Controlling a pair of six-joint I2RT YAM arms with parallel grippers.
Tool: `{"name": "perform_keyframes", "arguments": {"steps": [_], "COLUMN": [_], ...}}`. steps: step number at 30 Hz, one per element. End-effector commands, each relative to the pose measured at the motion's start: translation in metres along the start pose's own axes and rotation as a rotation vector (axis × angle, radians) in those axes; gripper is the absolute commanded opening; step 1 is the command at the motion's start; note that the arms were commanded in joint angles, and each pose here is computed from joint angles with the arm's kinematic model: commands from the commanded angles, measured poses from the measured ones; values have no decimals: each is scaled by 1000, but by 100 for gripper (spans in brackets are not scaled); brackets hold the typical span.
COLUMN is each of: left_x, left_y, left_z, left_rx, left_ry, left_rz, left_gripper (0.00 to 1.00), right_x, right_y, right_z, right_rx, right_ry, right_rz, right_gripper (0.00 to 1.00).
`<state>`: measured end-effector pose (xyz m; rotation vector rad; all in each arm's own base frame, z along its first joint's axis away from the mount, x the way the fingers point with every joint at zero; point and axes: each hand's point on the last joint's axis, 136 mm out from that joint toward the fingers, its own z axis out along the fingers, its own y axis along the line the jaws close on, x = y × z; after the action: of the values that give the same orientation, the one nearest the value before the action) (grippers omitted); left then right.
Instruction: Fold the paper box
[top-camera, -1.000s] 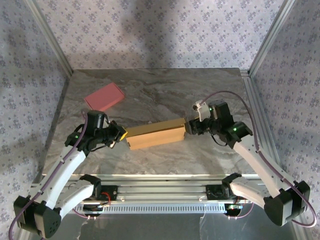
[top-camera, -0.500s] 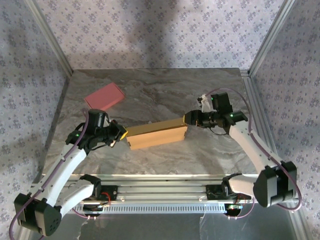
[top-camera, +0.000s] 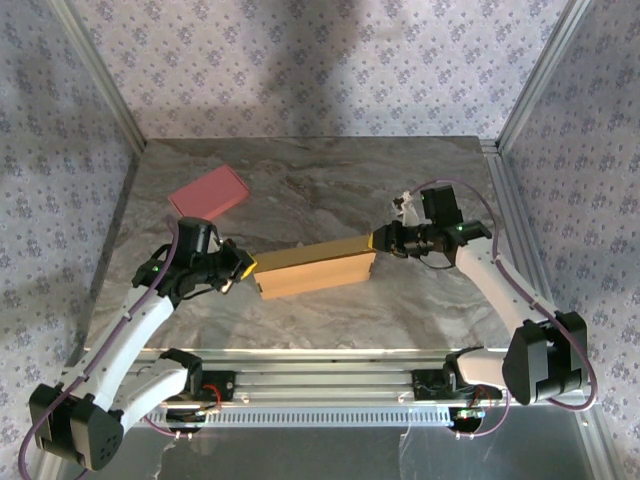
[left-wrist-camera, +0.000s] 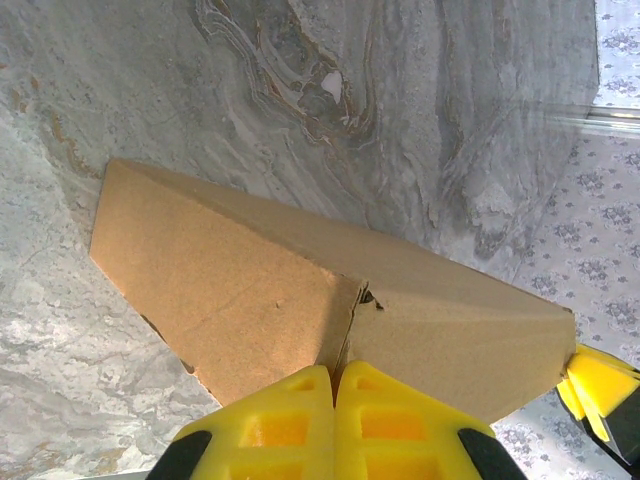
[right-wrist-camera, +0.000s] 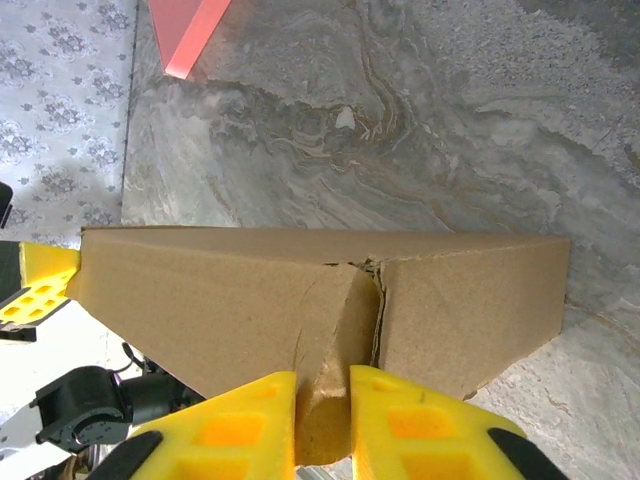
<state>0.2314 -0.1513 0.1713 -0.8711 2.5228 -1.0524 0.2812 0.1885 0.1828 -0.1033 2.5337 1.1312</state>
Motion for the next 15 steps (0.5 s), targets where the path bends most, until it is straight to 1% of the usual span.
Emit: {"name": "perform_keyframes", "arguments": {"steps": [1, 4, 8, 10, 11, 13, 15], "left_x": [8, 10, 13, 14, 14, 14, 15], "left_y": [38, 42, 53, 57, 59, 60, 59], "left_z": [5, 6, 6, 6, 6, 6, 6], "left_rx": [-147, -160, -199, -212, -215, -215, -211], "left_ry": [36, 43, 51, 53, 54, 52, 52], "left_rz": [-28, -20, -1, 8, 9, 7, 9], "left_gripper": [0, 0, 0, 0, 0, 0, 0], "right_x": [21, 30, 43, 44, 48, 45, 39], "right_y": [-26, -35, -46, -47, -49, -47, -43], "right_z": [5, 6, 7, 6, 5, 1, -3], "right_rx": [70, 94, 131, 144, 155, 163, 171], "right_ry": [52, 67, 97, 91, 105, 88, 71], "right_rz": [59, 65, 67, 48, 53, 32, 12], "right_gripper": [15, 10, 8, 13, 17, 27, 34]}}
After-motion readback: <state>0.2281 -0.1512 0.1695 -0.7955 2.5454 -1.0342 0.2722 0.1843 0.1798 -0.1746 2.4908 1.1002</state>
